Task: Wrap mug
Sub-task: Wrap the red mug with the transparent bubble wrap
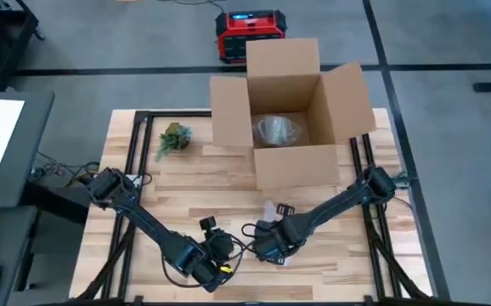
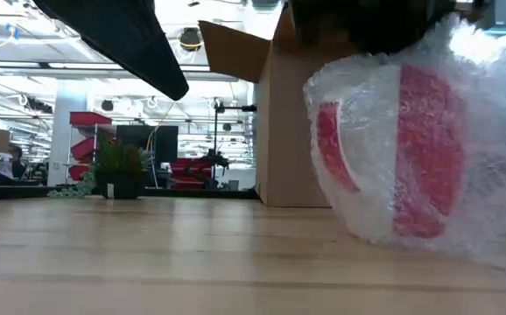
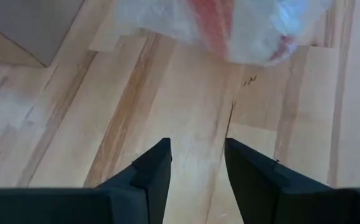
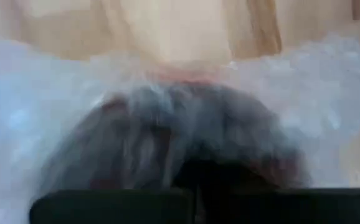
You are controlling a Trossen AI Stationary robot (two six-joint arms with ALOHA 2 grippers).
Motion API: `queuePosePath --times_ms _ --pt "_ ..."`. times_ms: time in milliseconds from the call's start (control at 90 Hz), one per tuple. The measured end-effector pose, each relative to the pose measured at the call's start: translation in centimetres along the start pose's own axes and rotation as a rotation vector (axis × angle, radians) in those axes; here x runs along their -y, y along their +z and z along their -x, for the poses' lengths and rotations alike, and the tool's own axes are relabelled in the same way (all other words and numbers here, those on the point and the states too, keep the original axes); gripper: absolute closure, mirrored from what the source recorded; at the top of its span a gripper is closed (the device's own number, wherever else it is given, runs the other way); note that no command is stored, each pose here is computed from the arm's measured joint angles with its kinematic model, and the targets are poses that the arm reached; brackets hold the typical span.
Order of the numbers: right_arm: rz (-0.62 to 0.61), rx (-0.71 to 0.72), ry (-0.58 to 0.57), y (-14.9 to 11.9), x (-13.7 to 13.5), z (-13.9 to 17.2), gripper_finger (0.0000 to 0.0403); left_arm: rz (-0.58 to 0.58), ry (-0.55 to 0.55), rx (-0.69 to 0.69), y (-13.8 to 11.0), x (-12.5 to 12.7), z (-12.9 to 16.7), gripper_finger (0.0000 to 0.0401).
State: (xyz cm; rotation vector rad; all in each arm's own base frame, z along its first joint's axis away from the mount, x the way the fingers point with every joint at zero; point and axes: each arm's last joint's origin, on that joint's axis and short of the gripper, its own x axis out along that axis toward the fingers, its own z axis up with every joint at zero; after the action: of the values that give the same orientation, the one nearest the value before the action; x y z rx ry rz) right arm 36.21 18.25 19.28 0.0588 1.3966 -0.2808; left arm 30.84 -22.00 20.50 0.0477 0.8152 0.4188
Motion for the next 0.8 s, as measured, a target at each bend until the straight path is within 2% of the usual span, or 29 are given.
queuePosePath --times_ms 89,167,344,422,578,800 --pt "0.005 0.065 0.054 -0.4 0.1 3.6 0.0403 0.001 0.000 0.001 0.0 0.0 0.0 0.0269" --pt "0.010 0.116 0.085 -0.8 0.1 5.5 0.0403 0.002 0.001 0.001 0.0 0.0 0.0 0.0269" --pt "0.068 0.195 0.050 -1.3 0.1 6.7 0.0403 0.004 0.000 0.002 0.0 0.0 0.0 0.0269" --pt "0.074 0.214 0.029 -1.0 0.4 5.7 0.0403 0.004 0.000 0.001 0.0 0.0 0.0 0.0269" --pt "0.051 0.226 0.044 -0.3 1.7 1.6 0.0403 0.010 -0.002 0.003 0.0 0.0 0.0 0.0269" --pt "-0.013 0.147 0.116 -1.7 3.1 -3.1 0.0403 0.006 -0.004 0.004 0.0 0.0 0.0 0.0269"
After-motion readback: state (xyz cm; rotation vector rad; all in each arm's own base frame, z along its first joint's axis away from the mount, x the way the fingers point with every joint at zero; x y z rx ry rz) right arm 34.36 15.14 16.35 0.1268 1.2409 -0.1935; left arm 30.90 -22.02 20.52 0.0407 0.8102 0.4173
